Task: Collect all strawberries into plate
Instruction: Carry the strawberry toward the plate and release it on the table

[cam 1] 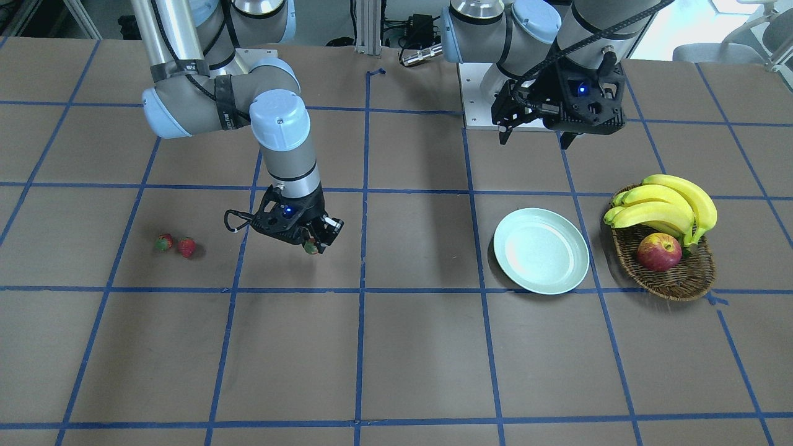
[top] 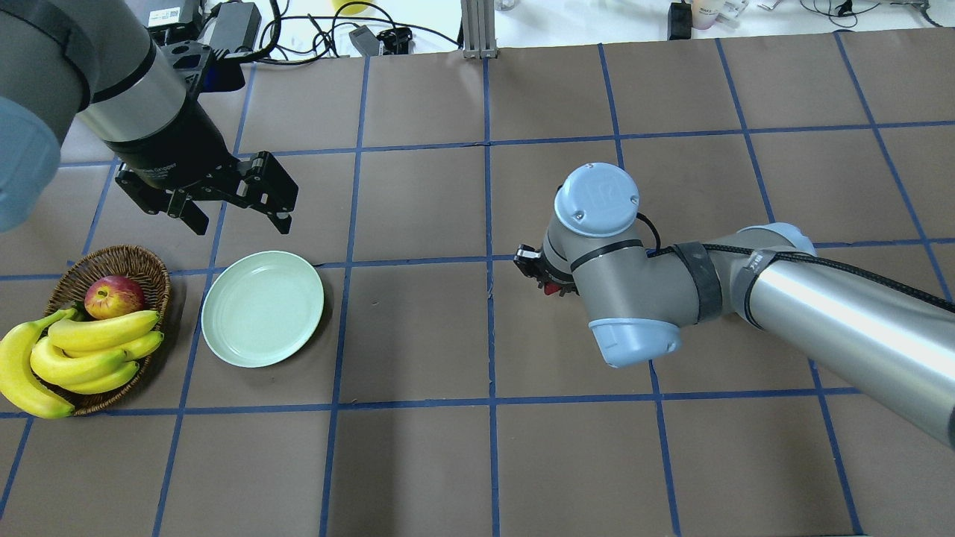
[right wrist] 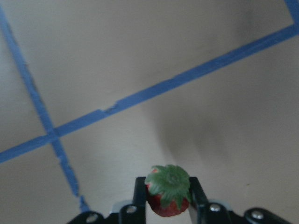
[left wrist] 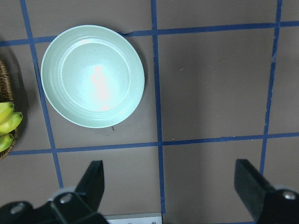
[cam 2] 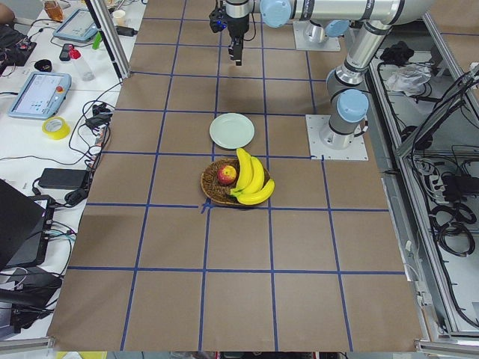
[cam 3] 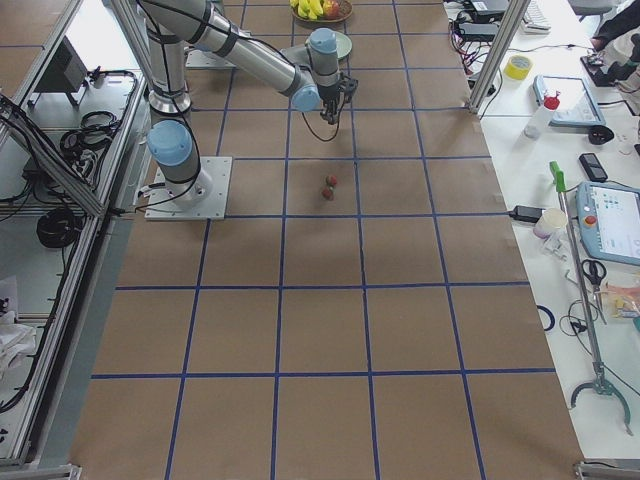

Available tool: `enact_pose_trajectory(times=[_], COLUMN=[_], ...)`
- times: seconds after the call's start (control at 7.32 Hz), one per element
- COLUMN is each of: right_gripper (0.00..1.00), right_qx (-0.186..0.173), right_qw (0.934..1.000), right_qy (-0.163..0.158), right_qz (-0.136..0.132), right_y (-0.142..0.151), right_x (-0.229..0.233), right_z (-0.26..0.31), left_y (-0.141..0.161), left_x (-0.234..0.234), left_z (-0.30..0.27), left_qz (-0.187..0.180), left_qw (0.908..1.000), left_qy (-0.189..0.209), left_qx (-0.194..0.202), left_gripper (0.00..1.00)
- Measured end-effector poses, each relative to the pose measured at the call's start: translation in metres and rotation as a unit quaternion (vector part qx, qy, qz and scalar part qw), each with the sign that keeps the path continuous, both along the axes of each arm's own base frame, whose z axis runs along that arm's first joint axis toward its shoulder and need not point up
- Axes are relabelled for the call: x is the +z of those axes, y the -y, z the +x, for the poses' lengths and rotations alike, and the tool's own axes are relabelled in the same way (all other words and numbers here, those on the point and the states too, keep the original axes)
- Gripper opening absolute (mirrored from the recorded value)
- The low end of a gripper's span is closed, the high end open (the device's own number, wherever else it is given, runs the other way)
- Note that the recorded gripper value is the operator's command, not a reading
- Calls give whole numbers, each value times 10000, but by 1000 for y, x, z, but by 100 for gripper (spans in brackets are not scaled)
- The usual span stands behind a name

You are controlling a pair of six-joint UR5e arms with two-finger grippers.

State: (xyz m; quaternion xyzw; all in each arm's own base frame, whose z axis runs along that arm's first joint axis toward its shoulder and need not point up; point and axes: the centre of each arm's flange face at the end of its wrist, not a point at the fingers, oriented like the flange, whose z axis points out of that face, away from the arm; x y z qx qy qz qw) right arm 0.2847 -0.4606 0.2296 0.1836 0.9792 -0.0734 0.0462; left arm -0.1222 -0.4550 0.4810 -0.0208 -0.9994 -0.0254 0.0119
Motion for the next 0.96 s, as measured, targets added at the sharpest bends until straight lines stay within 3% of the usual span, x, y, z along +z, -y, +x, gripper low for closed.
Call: enact_pose_trajectory(times=[0.27,0.68,0.82,0.96], right_gripper=[15,27,47,55], right_qx=[675,1353,1418,1440], right_qw=[9975,9905,9896,9892], right_qy=[173,259,219,170], right_qz=[-150,39,122,209], right_y=[-1,-6,-11,-17], right_x=[33,1,-11,-21], right_z=[89,188,198,200], left_y=[0,0,0,0], left_x=[0,0,0,-1], left_z=[0,0,0,0], left_qz=[4,6,9,13], left_qw=[10000,10000,10000,10000], left_qy=[0,0,0,0], left_qx=[0,-2,-2,-1], left_gripper=[100,100,100,100])
